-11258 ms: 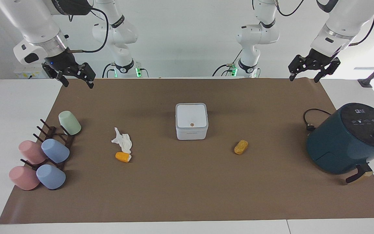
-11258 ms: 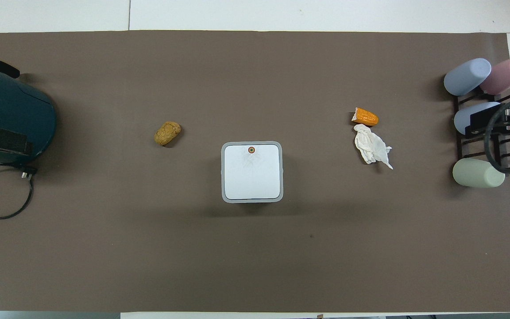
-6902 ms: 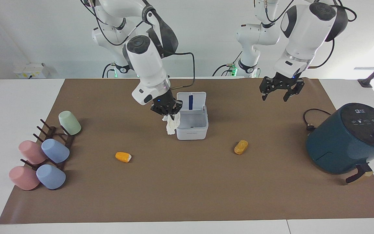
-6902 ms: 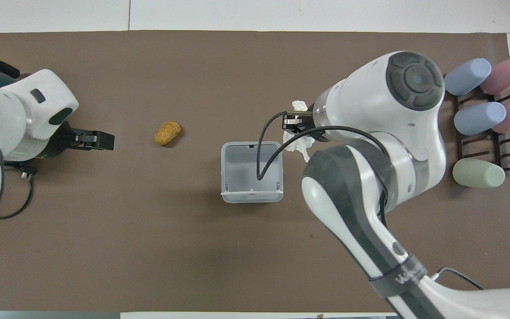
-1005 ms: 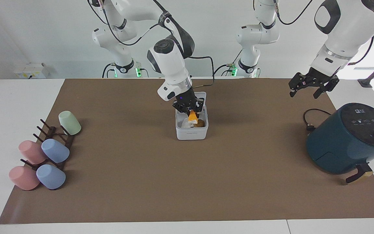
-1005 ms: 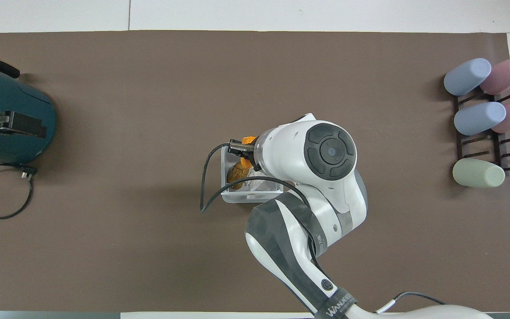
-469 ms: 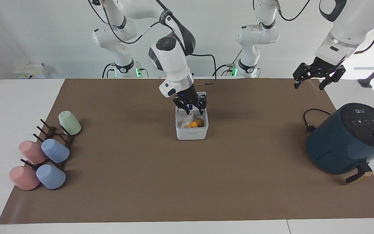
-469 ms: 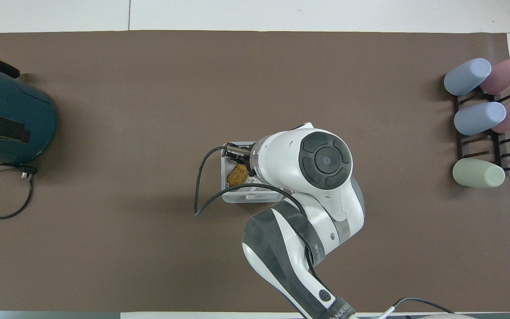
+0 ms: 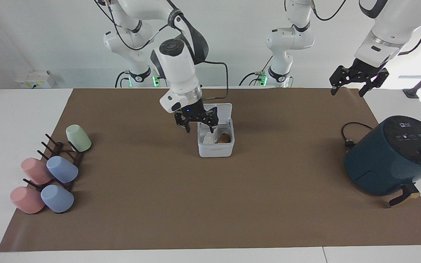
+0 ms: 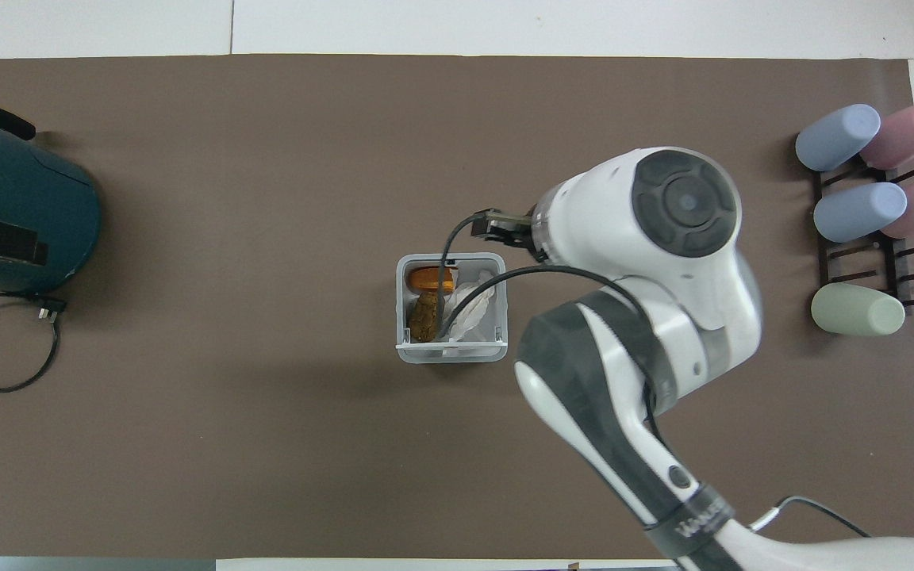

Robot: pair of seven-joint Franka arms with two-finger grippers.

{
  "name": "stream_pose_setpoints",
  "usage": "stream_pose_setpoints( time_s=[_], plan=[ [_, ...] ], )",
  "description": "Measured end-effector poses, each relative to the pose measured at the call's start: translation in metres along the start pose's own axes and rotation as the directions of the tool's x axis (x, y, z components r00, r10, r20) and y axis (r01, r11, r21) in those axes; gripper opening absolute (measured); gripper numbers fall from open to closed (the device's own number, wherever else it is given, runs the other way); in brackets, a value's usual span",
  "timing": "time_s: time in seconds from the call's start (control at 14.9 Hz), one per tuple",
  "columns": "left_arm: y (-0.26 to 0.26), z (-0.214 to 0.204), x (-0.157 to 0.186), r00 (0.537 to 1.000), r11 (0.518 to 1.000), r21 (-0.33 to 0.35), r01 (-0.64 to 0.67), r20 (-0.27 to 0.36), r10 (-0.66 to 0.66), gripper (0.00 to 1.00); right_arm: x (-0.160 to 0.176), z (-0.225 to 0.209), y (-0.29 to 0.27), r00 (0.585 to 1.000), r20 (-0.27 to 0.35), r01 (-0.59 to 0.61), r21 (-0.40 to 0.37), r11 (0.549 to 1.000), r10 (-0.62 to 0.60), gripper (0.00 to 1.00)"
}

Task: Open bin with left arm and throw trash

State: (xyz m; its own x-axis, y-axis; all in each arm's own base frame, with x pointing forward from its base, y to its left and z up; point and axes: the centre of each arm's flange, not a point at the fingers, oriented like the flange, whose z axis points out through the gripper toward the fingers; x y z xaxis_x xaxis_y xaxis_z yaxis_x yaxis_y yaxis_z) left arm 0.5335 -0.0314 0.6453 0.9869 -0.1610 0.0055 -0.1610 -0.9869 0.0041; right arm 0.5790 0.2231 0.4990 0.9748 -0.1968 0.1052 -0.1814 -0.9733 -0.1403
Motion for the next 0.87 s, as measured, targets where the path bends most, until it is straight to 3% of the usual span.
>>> stream_pose_setpoints(
  time_s=[0.13, 0.47, 0.6, 0.87],
  plan=[
    [0.000, 0.000, 0.000, 1.000, 1.000, 0.000, 0.000, 0.001, 0.000, 1.00, 0.015, -0.034, 0.059, 0.999, 0.036, -0.001, -0.042, 0.999, 0.002, 1.00],
    [0.000, 0.001, 0.000, 1.000, 1.000, -0.001, 0.000, 0.005, 0.000, 1.00, 0.011, -0.126, 0.173, 0.985, 0.174, 0.013, -0.103, 0.995, 0.006, 1.00],
    [0.001, 0.001, -0.002, 1.000, 1.000, -0.002, -0.002, 0.014, 0.002, 1.00, 0.011, -0.147, 0.209, 0.982, 0.185, -0.017, -0.105, 0.994, 0.036, 1.00],
    [0.004, -0.002, -0.005, 1.000, 1.000, -0.001, -0.007, 0.014, 0.007, 1.00, 0.019, -0.147, 0.242, 0.981, 0.190, -0.007, -0.097, 0.995, 0.026, 1.00]
  ],
)
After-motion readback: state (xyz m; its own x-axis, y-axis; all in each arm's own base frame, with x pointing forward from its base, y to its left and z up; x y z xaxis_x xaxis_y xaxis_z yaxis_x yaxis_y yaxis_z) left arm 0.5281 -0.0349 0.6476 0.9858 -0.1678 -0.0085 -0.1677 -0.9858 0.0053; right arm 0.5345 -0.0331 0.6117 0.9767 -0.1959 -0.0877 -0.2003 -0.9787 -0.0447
